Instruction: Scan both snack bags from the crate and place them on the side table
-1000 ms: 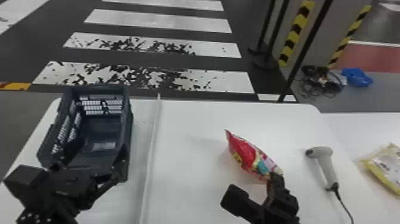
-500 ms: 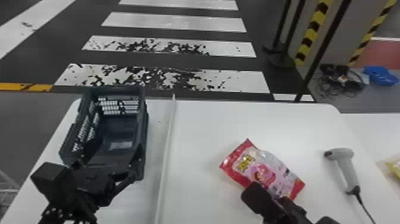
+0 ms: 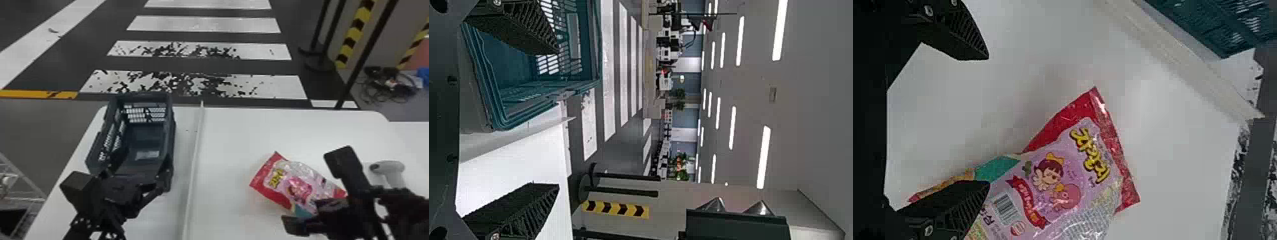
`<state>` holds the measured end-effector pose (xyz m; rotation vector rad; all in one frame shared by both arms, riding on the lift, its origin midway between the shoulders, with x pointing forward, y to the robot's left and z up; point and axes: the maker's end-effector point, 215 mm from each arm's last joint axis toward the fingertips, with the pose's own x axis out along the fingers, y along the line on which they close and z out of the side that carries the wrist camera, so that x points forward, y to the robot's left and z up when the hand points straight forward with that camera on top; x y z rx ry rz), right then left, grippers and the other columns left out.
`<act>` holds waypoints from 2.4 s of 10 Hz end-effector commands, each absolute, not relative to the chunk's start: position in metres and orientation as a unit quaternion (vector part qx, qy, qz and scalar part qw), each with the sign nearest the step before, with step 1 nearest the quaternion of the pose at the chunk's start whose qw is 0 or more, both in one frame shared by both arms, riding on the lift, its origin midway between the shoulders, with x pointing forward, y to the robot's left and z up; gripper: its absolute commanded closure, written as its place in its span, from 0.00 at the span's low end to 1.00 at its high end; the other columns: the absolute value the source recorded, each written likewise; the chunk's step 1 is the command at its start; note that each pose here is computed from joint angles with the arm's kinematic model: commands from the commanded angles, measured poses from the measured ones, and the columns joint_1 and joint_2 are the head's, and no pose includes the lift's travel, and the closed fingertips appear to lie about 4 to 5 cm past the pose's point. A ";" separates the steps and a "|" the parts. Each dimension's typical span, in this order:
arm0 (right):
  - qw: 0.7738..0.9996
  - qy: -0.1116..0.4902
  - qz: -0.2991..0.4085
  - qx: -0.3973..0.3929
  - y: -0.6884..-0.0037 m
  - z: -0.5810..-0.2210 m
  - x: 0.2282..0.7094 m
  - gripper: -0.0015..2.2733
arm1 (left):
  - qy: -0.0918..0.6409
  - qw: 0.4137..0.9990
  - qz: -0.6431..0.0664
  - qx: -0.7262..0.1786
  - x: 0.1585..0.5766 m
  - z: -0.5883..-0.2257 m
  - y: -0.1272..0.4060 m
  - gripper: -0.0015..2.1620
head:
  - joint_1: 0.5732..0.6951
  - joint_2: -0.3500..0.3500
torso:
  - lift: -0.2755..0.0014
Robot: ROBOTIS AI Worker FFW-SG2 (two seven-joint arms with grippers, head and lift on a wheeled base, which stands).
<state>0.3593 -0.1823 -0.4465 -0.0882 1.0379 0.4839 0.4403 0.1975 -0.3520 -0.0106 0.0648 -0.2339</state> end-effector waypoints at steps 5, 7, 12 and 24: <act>0.860 0.366 0.259 0.245 -0.226 -0.380 0.436 0.03 | 0.035 0.992 -0.119 -0.006 0.440 -0.355 0.196 0.02 | 1.00 0.48 | 0.65; 0.871 0.314 0.254 0.279 -0.237 -0.377 0.462 0.09 | 0.035 0.992 -0.119 -0.006 0.440 -0.356 0.196 0.02 | 1.00 0.44 | 0.65; 0.898 0.304 0.207 0.243 -0.270 -0.406 0.486 0.99 | 0.038 0.992 -0.118 -0.006 0.440 -0.359 0.197 0.02 | 1.00 0.39 | 0.65; 0.825 0.411 0.308 0.236 -0.184 -0.430 0.399 0.99 | 0.042 0.992 -0.119 -0.006 0.440 -0.363 0.196 0.02 | 1.00 0.45 | 0.65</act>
